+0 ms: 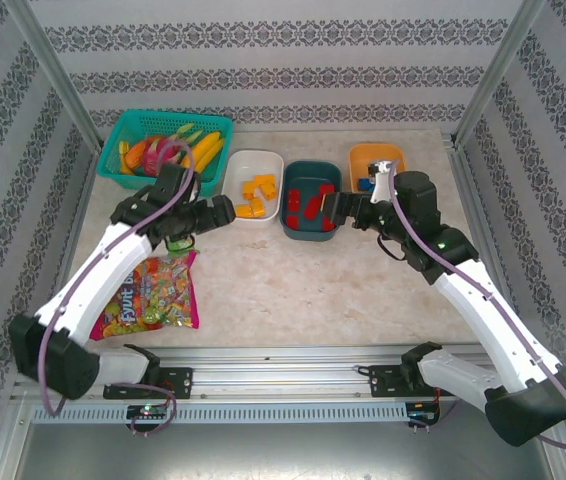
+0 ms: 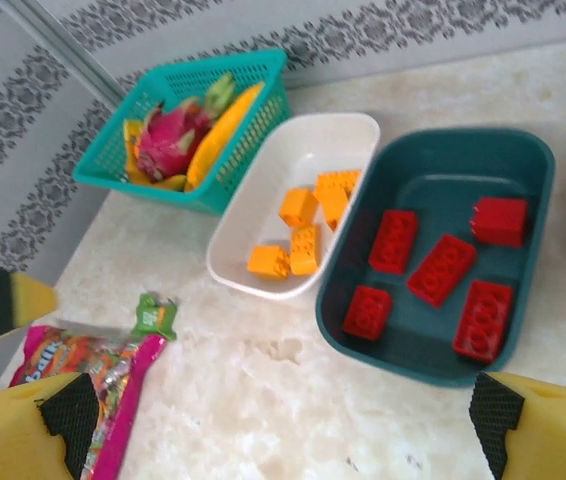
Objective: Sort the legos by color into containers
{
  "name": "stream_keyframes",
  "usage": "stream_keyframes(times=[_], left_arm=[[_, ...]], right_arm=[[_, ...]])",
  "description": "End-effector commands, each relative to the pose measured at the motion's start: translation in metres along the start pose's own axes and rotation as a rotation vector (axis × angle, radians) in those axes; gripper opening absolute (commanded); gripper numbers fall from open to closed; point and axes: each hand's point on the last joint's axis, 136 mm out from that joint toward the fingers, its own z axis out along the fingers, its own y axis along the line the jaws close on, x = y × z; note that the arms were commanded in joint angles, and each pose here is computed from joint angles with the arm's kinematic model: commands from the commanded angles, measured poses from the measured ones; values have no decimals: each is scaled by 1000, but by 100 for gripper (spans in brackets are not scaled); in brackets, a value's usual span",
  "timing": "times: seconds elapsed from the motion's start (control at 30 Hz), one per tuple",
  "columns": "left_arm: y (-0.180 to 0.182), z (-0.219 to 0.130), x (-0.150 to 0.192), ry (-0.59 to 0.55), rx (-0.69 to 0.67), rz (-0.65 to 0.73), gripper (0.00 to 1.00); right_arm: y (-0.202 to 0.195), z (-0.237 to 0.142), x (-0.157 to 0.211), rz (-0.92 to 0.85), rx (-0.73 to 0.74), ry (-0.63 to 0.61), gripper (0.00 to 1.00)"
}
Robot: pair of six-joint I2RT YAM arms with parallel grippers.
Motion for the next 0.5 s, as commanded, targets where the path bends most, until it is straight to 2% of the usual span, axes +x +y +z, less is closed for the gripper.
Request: stream_keyframes(times=[0.0, 0.1, 0.17, 0.23, 0.27, 0.33, 0.4, 0.47], left_arm=[[-9, -24, 1, -54, 73, 20, 100], [3, -40, -7, -117, 15, 36, 100], [32, -53, -14, -177, -152, 7, 100], [77, -79, -28, -310, -400, -61, 100], [90, -89, -33, -375, -464, -71, 100], [107, -101, -44, -533, -519, -39, 100], [123, -99, -45, -655, -559, -9, 100], [144, -93, -39, -692, -640, 14, 100]], right_arm=[[-19, -3, 21, 45, 63, 84, 98], [-30, -6, 18, 61, 127, 64, 98], [-41, -10, 9, 59, 193, 13, 98], [-72, -19, 1, 96, 375, -25, 98], [-88, -23, 0, 109, 460, -34, 98], [-117, -31, -3, 119, 583, -57, 98], [-140, -31, -2, 86, 624, -80, 98], [-160, -34, 2, 24, 678, -124, 98]])
